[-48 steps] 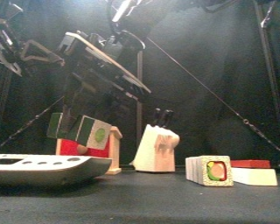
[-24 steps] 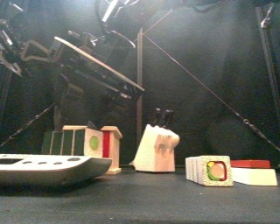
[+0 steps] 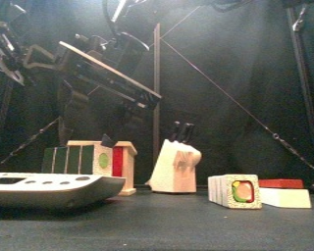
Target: Put green sushi roll on stove
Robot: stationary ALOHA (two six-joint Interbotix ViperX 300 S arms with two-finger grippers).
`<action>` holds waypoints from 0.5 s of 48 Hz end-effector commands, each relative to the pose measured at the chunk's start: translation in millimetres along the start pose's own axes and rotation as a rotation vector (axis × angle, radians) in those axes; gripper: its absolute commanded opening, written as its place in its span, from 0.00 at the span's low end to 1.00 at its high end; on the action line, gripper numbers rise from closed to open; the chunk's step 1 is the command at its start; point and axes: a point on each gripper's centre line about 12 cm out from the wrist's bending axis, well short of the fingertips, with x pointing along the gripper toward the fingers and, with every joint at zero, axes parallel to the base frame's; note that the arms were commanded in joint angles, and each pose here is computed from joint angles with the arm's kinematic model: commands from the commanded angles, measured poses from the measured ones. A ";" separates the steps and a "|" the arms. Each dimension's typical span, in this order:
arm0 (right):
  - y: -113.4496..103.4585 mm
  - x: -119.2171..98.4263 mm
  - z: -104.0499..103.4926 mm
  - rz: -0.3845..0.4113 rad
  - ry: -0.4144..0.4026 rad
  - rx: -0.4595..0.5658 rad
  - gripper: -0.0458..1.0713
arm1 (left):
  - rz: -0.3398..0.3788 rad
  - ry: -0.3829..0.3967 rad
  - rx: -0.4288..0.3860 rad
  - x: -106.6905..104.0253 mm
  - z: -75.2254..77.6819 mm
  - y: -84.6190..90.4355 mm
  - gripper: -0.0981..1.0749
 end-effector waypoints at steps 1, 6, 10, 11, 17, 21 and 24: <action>5.2 -16.7 15.8 0.035 -0.028 0.026 0.89 | 0.002 -0.017 -0.002 1.6 5.2 0.3 0.07; 5.3 -16.0 14.9 0.035 -0.024 0.029 0.89 | 0.002 -0.017 0.000 1.6 5.2 0.3 0.07; 5.3 -16.7 15.4 0.036 -0.025 0.029 0.89 | 0.001 -0.017 0.001 1.6 5.2 0.2 0.07; 5.3 -16.7 15.4 0.036 -0.025 0.029 0.89 | 0.001 -0.017 0.001 1.6 5.2 0.2 0.07; 5.3 -16.7 15.1 0.036 -0.022 0.031 0.89 | 0.002 -0.023 0.000 1.8 6.4 0.3 0.07; 4.8 -16.4 15.5 0.036 -0.021 0.034 0.89 | 0.002 -0.028 0.000 1.9 7.4 0.3 0.07; 5.4 -16.0 14.5 0.036 -0.020 0.032 0.89 | 0.002 -0.029 -0.002 1.7 7.1 0.3 0.07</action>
